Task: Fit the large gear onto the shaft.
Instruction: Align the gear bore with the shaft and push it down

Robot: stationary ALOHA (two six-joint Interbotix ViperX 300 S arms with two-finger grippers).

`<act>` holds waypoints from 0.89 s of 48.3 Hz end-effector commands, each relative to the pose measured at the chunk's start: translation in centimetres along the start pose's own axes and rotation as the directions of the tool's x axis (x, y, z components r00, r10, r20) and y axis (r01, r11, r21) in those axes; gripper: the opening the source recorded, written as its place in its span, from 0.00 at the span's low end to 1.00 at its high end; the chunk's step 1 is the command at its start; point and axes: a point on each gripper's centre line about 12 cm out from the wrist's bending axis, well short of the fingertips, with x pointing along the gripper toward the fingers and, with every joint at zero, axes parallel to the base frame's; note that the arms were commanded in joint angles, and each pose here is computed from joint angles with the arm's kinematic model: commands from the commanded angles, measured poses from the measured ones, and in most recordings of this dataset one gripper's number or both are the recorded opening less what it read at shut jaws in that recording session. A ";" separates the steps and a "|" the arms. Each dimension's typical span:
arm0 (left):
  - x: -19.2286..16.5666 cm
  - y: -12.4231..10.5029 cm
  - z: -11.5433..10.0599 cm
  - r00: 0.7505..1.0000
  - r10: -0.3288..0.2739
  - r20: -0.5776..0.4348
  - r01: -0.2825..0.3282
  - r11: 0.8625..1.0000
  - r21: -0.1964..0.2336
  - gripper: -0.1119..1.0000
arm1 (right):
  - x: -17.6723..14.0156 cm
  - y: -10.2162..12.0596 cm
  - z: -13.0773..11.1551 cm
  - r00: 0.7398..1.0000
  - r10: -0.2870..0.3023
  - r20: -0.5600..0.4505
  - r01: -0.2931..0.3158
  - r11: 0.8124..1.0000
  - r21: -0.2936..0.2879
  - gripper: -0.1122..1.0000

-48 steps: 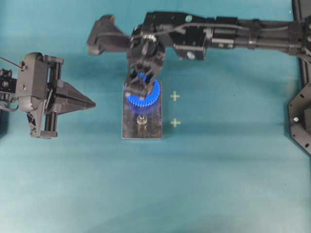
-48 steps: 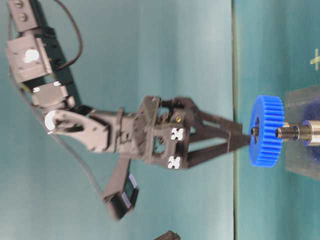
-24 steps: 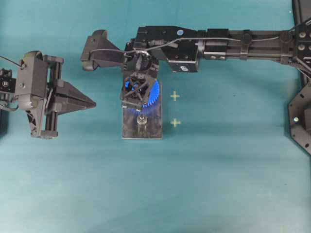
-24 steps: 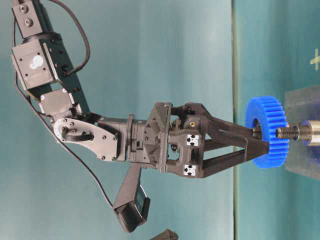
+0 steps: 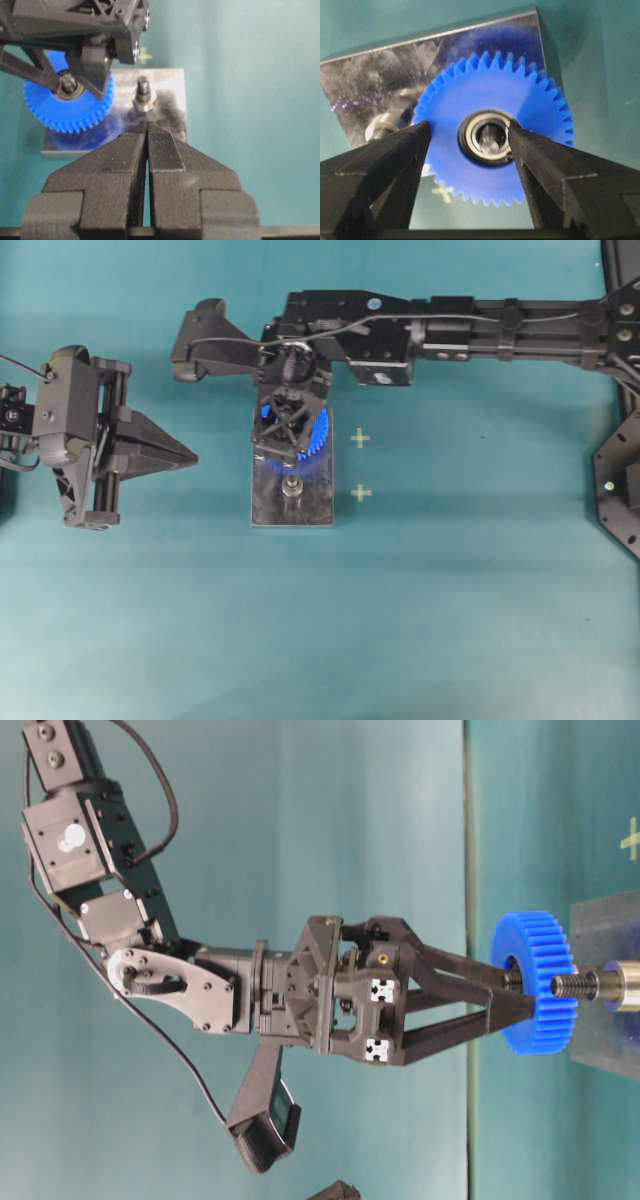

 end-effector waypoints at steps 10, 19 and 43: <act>0.1 0.0 0.7 1.000 -0.001 0.021 0.001 1.000 0.001 0.10 | -3.0 -0.9 -0.3 0.999 -0.006 0.049 0.005 1.000 0.014 0.78; 0.1 0.0 0.6 1.000 -0.001 0.029 0.001 1.000 0.001 0.10 | -1.7 -1.3 -0.8 1.000 -0.008 0.019 0.008 1.000 0.017 0.78; 0.1 0.0 0.6 1.000 -0.001 0.029 0.001 1.000 0.002 0.10 | -2.6 -0.3 0.2 0.998 0.003 0.064 -0.004 1.000 0.003 0.78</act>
